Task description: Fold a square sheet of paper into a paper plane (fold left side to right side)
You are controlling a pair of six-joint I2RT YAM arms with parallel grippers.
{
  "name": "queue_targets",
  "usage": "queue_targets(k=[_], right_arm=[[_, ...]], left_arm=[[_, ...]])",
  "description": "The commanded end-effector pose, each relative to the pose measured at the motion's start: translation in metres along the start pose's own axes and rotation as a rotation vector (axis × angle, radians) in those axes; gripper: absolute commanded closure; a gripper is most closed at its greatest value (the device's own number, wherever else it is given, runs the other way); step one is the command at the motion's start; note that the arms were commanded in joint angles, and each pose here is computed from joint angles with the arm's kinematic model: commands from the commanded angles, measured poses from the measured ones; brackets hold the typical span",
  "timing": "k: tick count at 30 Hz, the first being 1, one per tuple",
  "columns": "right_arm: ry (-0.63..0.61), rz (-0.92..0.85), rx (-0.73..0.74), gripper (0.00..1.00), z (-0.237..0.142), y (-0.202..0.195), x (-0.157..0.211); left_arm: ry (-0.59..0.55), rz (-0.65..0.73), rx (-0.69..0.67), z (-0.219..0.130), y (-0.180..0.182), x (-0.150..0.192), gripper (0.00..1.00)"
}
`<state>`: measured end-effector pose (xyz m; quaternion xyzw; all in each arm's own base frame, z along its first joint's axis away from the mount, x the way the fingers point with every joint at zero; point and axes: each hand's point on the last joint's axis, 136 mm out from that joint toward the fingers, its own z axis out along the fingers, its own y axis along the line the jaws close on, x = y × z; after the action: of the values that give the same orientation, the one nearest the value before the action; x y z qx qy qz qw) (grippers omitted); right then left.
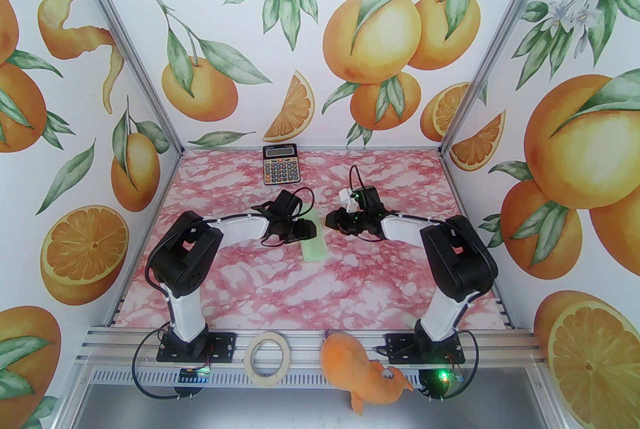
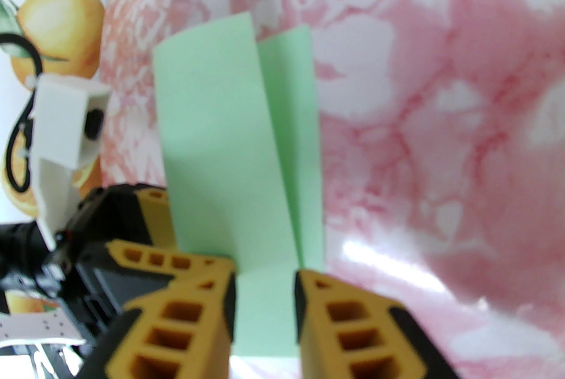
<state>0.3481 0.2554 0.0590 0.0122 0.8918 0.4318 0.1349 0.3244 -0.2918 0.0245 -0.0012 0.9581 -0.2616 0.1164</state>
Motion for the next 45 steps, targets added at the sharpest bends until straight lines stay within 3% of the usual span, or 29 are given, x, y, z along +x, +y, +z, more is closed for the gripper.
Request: queue_targets(k=[1, 7, 18, 25, 33, 40, 42, 45], right_arm=[[0.037, -0.009, -0.033, 0.81, 0.018, 0.008, 0.008], [0.094, -0.005, -0.013, 0.88, 0.039, 0.006, 0.023], [0.122, 0.016, 0.124, 0.88, 0.047, -0.032, 0.036], [0.119, 0.026, 0.139, 0.88, 0.046, -0.039, 0.038], [0.111, 0.028, 0.122, 0.85, 0.044, -0.037, 0.035], [0.101, 0.024, 0.099, 0.8, 0.042, -0.029, 0.032], [0.091, 0.018, 0.077, 0.78, 0.038, -0.021, 0.029], [0.063, 0.007, 0.044, 0.73, 0.029, -0.007, 0.019]], left_arm=[[0.083, 0.013, -0.145, 0.024, 0.033, 0.021, 0.42], [0.092, 0.018, -0.149, 0.027, 0.034, 0.023, 0.42], [0.061, 0.038, -0.118, 0.012, 0.023, 0.014, 0.39], [-0.012, 0.021, -0.003, -0.016, 0.01, 0.003, 0.39], [-0.082, -0.045, 0.154, -0.025, 0.012, 0.004, 0.41], [-0.092, -0.084, 0.199, -0.016, 0.016, 0.004, 0.49], [-0.085, -0.084, 0.202, -0.014, 0.015, 0.004, 0.56], [-0.078, -0.077, 0.197, -0.01, 0.014, 0.004, 0.57]])
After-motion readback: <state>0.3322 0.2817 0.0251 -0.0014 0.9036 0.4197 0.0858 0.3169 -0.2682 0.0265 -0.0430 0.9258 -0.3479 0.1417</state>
